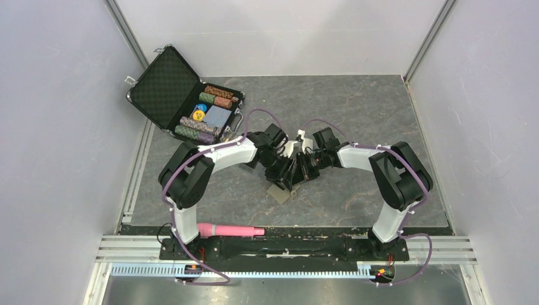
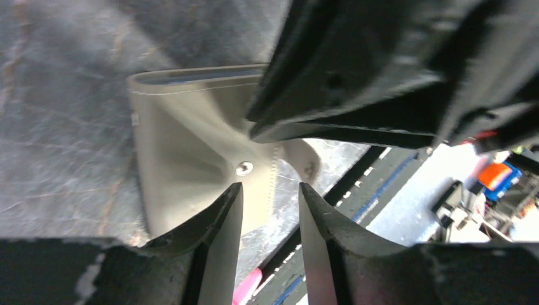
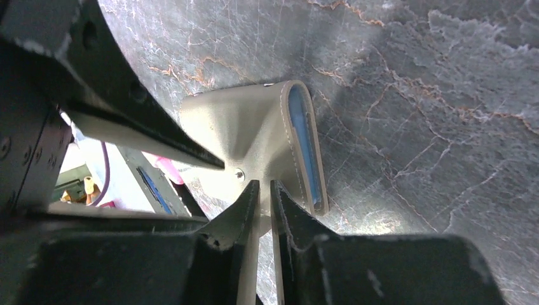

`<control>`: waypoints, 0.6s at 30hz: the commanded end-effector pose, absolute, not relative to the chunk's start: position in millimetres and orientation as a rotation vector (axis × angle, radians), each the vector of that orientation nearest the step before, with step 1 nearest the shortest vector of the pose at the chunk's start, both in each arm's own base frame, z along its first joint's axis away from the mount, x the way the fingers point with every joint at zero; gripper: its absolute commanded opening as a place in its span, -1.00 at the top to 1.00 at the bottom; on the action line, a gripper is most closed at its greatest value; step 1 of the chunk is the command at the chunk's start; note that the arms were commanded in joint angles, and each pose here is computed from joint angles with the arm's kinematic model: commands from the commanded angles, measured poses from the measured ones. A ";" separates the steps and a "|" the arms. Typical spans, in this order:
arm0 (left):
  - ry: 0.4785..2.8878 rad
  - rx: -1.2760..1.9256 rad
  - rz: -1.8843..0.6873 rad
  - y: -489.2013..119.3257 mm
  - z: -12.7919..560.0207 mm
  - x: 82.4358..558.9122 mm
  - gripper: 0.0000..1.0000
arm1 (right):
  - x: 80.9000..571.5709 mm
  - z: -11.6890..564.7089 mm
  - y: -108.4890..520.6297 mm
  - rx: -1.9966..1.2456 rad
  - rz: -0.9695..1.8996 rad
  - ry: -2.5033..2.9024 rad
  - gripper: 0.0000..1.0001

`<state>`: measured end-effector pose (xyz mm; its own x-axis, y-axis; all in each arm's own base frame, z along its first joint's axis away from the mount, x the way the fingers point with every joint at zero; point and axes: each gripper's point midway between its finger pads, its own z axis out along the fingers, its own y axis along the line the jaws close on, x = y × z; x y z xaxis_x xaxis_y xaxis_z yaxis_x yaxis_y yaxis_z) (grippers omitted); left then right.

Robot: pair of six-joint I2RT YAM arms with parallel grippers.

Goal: Put the credit cards into the card holder
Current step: Close the card holder at the center of the board.

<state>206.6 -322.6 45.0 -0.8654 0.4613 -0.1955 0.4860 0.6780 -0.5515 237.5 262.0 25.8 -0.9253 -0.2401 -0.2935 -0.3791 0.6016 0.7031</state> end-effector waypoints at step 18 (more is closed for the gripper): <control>2.699 1.048 -1.002 -348.3 56.6 201.5 0.49 | 235.4 9.4 252.3 -0.502 1.127 2.714 0.76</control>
